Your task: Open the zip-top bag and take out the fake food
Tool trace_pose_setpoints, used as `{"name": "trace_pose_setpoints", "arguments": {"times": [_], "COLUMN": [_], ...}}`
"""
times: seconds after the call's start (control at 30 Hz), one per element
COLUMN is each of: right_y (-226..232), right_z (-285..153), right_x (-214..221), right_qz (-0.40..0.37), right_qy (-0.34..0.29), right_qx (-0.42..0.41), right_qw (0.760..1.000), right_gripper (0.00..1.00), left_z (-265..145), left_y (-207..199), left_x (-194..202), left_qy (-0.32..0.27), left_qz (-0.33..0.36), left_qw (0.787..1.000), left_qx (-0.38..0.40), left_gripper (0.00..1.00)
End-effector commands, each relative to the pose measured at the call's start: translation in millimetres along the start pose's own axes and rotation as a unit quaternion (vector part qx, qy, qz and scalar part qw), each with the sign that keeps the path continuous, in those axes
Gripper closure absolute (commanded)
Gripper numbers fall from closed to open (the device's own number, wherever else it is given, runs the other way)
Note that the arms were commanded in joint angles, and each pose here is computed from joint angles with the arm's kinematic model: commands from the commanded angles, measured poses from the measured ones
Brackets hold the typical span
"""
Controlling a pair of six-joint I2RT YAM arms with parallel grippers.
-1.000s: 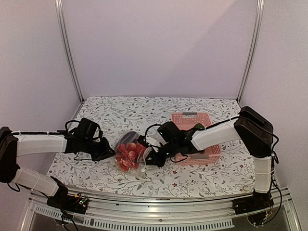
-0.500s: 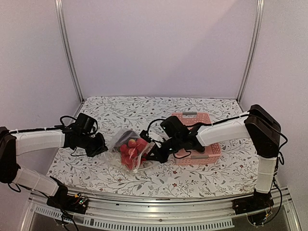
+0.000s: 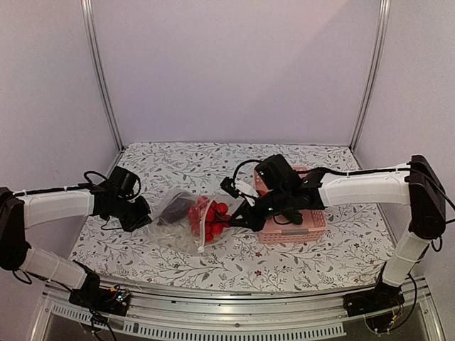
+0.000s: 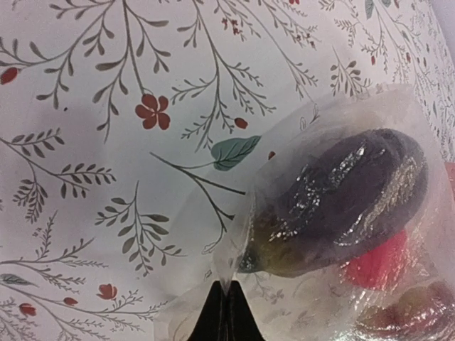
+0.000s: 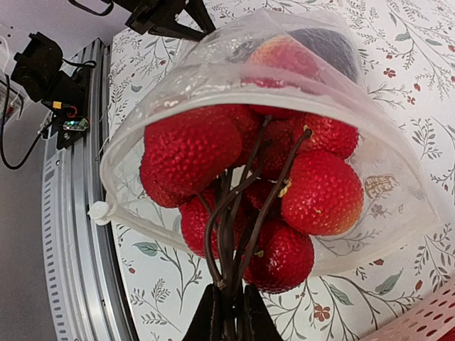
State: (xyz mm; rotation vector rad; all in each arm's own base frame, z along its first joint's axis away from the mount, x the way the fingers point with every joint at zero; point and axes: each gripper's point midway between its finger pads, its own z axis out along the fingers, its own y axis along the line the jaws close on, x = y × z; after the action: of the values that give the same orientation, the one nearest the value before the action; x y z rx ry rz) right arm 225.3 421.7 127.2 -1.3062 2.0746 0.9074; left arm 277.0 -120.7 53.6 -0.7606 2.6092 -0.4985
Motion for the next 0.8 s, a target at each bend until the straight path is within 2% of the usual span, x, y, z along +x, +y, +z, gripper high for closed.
{"name": "trace_pose_setpoints", "arguments": {"times": [0.0,0.2,0.4,0.6,0.77], "right_y": [0.2,6.4,-10.4,-46.3,-97.8], "right_z": [-28.0,-61.9,-103.0,-142.4,-165.9], "right_x": [-2.2,-13.5,-34.0,-49.1,-47.5], "right_qz": [-0.003,-0.008,0.008,0.034,0.073], "right_qy": [-0.008,-0.035,-0.078,-0.12,-0.138], "right_qx": [0.01,0.019,0.044,0.086,0.161], "right_qw": [1.0,0.999,0.996,0.988,0.975], "right_gripper": [1.0,1.0,1.0,1.0,1.0], "left_z": [0.1,2.6,3.1,4.1,4.2], "left_y": [0.9,2.3,2.0,-0.5,-1.9], "left_x": [-9.7,-11.0,-12.3,-13.1,-13.8], "left_qy": [-0.006,0.0,0.002,0.005,0.006], "left_qz": [-0.009,-0.002,0.0,0.002,0.002], "left_qw": [1.0,1.0,1.0,1.0,1.0], "left_qx": [-0.009,-0.018,-0.018,-0.015,-0.013], "left_gripper": [1.0,1.0,1.0,1.0,1.0]}}
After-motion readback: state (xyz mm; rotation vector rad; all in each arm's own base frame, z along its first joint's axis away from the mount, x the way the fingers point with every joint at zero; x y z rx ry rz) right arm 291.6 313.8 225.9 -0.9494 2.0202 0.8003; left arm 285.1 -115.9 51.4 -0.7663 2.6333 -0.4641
